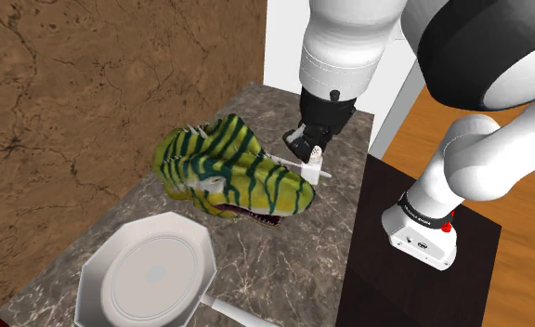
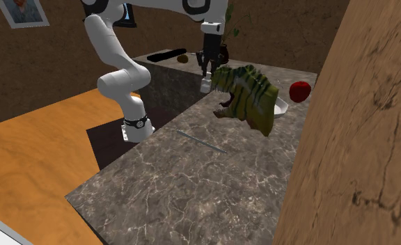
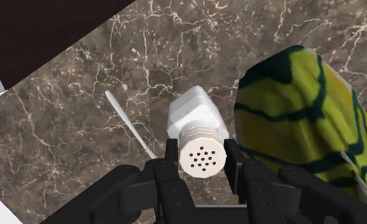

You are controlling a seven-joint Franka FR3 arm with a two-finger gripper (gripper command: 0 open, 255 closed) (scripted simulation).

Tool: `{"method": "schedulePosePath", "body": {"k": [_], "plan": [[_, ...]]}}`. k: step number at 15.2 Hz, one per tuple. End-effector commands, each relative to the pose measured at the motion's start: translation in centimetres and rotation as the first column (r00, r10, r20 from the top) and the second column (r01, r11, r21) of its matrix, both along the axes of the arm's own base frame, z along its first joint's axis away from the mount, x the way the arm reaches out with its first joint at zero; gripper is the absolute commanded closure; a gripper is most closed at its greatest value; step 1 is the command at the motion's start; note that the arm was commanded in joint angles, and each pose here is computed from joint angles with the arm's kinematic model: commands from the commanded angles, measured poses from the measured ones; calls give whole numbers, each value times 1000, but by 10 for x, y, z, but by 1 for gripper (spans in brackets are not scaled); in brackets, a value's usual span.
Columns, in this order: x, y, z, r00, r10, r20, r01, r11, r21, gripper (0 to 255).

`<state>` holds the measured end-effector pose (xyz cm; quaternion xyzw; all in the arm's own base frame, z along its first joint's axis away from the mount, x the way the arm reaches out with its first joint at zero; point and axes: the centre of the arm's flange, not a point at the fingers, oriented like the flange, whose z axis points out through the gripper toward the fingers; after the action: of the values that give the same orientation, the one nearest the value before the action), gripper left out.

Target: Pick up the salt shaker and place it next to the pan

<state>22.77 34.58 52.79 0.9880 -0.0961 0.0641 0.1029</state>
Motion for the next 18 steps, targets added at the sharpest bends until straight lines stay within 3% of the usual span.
{"method": "schedulePosePath", "body": {"k": [1, 18], "plan": [[-18, 20, 3, 1000, -1, 0, 1, 1000, 0, 255], [-159, 195, 3, 1000, -1, 0, 1, 1000, 0, 255]]}}
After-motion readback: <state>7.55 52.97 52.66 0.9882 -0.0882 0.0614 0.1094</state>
